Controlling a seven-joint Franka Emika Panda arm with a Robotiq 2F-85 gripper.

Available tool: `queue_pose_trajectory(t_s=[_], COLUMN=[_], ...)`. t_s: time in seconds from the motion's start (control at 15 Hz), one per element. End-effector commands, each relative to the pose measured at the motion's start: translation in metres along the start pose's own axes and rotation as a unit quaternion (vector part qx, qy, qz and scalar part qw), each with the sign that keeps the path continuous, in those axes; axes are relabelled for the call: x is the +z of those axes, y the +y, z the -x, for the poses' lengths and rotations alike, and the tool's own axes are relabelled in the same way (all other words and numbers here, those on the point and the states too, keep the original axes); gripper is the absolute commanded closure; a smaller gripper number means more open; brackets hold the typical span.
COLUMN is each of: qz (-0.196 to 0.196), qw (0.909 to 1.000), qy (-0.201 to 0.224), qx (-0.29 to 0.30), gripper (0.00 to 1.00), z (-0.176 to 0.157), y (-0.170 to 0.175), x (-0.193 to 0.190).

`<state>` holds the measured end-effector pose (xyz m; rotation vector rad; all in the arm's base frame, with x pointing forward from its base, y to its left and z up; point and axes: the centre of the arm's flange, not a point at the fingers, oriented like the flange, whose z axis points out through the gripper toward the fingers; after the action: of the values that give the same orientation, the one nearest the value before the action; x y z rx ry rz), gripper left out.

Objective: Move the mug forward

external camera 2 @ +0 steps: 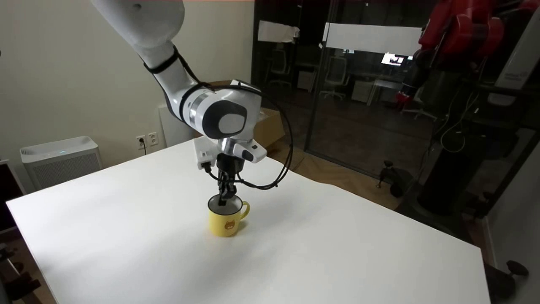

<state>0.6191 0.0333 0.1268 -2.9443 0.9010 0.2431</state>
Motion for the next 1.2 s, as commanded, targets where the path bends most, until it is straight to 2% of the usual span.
queue_pose_trajectory(t_s=[0.0,0.2,0.4,0.73,0.8,0.93,1.13], qz=[0.014,0.009,-0.01,-0.066,-0.077,-0.095,-0.113], qw=[0.9954,0.9865,0.9732,0.9616,0.9598,0.9557,0.9511], qy=[0.0,0.024,0.056,0.06,0.057,0.056,0.061], qx=[0.095,0.161,0.223,0.259,0.263,0.273,0.281], gripper=[0.97,0.97,0.97,0.97,0.64,0.58,0.37], z=[0.056,0.067,0.069,0.069,0.069,0.07,0.076], y=[0.026,0.044,0.057,0.07,0.072,0.075,0.078], x=[-0.001,0.006,0.005,0.005,0.005,0.004,-0.001])
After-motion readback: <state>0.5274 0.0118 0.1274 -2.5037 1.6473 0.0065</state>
